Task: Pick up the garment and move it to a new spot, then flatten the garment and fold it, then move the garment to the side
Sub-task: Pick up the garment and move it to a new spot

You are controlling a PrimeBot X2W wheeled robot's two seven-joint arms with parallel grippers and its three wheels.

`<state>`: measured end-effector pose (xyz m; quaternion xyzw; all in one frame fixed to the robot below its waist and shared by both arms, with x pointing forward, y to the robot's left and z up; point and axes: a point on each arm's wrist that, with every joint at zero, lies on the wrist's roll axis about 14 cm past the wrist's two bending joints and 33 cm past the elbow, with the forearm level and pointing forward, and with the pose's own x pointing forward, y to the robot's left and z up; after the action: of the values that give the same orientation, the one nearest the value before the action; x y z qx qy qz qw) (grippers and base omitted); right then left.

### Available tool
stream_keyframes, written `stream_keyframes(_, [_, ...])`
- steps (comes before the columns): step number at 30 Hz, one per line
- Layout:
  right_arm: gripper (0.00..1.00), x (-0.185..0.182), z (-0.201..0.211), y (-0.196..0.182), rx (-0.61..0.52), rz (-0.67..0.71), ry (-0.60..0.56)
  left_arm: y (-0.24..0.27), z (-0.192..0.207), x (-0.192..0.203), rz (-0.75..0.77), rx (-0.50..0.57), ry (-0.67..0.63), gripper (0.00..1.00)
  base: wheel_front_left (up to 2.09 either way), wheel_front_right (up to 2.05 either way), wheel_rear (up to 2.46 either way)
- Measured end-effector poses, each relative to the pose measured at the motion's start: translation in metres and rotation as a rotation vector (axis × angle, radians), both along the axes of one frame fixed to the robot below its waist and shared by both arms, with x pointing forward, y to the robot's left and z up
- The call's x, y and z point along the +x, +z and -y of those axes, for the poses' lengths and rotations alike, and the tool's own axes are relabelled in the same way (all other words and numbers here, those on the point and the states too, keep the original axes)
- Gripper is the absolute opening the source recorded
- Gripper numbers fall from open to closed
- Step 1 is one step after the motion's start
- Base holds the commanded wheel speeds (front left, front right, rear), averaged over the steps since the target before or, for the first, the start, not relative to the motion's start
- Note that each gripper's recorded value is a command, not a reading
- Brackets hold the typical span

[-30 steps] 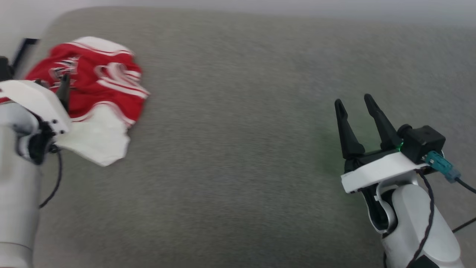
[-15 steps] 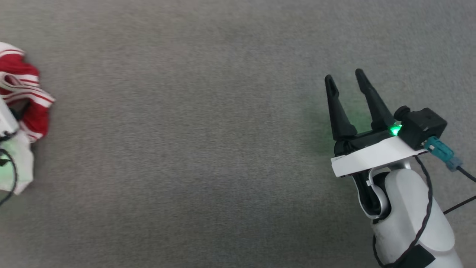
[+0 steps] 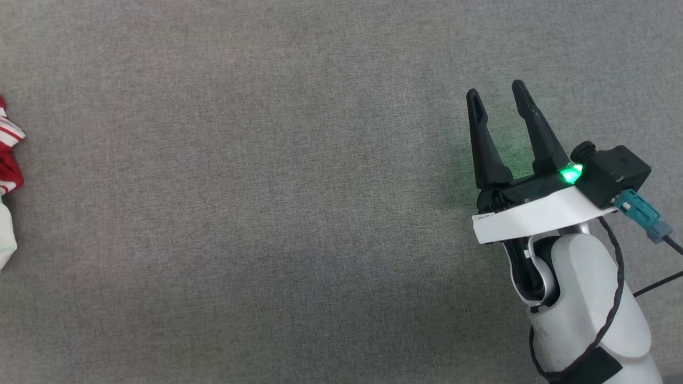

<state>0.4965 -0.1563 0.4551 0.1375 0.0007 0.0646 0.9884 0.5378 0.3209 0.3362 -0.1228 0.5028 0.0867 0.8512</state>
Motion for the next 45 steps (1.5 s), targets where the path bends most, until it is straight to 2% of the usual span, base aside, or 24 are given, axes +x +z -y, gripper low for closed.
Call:
stream_keyframes(3, [1.00, 0.002, -0.003, 0.006, 0.000, 0.017, 0.008, 0.005, 0.006, 0.007, 0.053, -0.003, -0.010, 0.00, 0.00, 0.00, 0.00])
stream_keyframes(10, [1.00, -0.002, -0.008, 0.025, 0.001, 0.058, 0.020, 0.040, 0.008, 0.022, 0.266, 0.150, -0.127, 0.00, 0.00, 0.00, 0.00])
stream_keyframes(15, [1.00, -0.015, -0.006, 0.041, 0.014, 0.081, 0.008, 0.097, 0.049, 0.044, 0.490, 0.160, -0.250, 0.00, 0.00, 0.00, 0.00])
stream_keyframes(21, [1.00, -0.031, 0.000, 0.059, 0.032, 0.113, -0.014, 0.165, 0.122, 0.051, 0.707, 0.096, -0.436, 0.00, 0.00, 0.00, 0.00])
stream_keyframes(26, [1.00, -0.039, 0.012, 0.065, 0.043, 0.125, -0.049, 0.178, 0.174, 0.047, 0.730, 0.056, -0.581, 0.00, 0.00, 0.00, 0.00])
stream_keyframes(34, [1.00, -0.054, 0.047, 0.071, 0.085, 0.133, -0.149, 0.183, 0.339, 0.003, 0.710, -0.131, -1.028, 0.00, 0.00, 0.00, 0.00])
stream_keyframes(39, [1.00, -0.064, 0.073, 0.063, 0.099, 0.111, -0.226, 0.203, 0.434, -0.047, 0.764, -0.334, -1.283, 0.00, 0.00, 0.00, 0.00])
stream_keyframes(43, [1.00, -0.073, 0.092, 0.060, 0.100, 0.099, -0.282, 0.207, 0.461, -0.061, 0.773, -0.410, -1.378, 0.00, 0.00, 0.00, 0.00])
stream_keyframes(45, [1.00, -0.077, 0.102, 0.060, 0.097, 0.097, -0.313, 0.189, 0.456, -0.058, 0.715, -0.374, -1.407, 0.00, 0.00, 0.00, 0.00])
